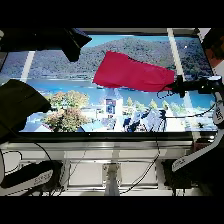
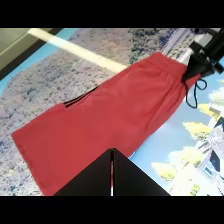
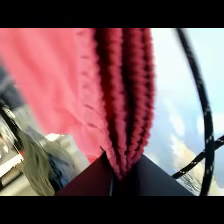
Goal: Fold the clothes and pants, and hang the long-sleeved shirts on hangers.
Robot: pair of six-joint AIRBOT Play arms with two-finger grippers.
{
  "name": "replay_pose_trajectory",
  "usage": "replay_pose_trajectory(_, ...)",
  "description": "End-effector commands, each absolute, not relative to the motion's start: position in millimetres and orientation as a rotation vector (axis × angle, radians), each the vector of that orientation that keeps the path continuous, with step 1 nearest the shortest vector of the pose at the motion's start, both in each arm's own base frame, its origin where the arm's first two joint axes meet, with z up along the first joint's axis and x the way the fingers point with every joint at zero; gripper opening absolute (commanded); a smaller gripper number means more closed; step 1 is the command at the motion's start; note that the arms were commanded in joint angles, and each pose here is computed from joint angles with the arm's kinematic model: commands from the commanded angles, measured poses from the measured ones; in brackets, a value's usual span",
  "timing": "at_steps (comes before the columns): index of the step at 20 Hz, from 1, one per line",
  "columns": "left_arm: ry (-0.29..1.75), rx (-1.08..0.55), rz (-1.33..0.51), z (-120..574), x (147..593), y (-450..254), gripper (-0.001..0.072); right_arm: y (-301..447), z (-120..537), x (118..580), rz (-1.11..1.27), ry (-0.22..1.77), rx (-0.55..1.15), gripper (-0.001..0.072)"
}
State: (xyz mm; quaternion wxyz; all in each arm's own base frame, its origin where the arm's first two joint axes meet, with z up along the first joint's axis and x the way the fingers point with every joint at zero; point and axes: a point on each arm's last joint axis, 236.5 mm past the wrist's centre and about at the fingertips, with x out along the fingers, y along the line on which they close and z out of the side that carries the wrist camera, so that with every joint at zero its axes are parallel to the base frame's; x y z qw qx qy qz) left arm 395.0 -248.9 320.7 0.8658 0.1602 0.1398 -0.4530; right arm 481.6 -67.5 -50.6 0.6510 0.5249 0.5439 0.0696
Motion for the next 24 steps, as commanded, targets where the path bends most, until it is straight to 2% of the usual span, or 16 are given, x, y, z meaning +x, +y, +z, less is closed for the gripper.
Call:
replay_pose_trajectory(1, 0.317, 0.354, -0.933, 310, 404, -246, 0.0011, -128, -7, 485, 0.082, 1.057, 1.197, 0.0011)
replay_pose_trajectory(3, 0.346, 0.377, -0.915, 296, 413, -243, 0.0011, -184, 9, 449, -0.027, 1.026, 1.161, 0.0011)
replay_pose_trajectory(7, 0.391, 0.380, -0.913, 276, 426, -244, 0.0011, -283, 33, 331, -0.328, 1.038, 1.132, 0.0011)
replay_pose_trajectory(10, 0.409, 0.375, -0.914, 266, 433, -246, 0.0011, -332, 66, 247, -0.566, 0.950, 1.178, 0.0011)
replay_pose_trajectory(13, 0.425, 0.373, -0.917, 258, 436, -247, 0.0011, -348, 88, 172, -0.761, 0.944, 1.147, 0.0011)
replay_pose_trajectory(15, 0.431, 0.371, -0.918, 256, 438, -247, 0.0011, -345, 95, 144, -0.828, 0.970, 1.137, 0.0012)
replay_pose_trajectory(18, 0.435, 0.371, -0.919, 254, 439, -247, 0.0011, -318, 93, 135, -0.784, 1.080, 1.188, 0.0015)
replay_pose_trajectory(19, 0.435, 0.371, -0.919, 254, 439, -247, 0.0011, -309, 94, 134, -0.771, 1.102, 1.225, 0.0060)
replay_pose_trajectory(21, 0.435, 0.371, -0.919, 254, 439, -247, 0.0011, -294, 97, 134, -0.793, 1.113, 1.337, 0.0354)
replay_pose_trajectory(22, 0.435, 0.371, -0.919, 254, 439, -247, 0.0011, -291, 103, 141, -0.776, 1.085, 1.359, 0.0419)
replay_pose_trajectory(24, 0.435, 0.371, -0.919, 254, 439, -247, 0.0011, -289, 131, 168, -0.675, 0.972, 1.354, 0.0418)
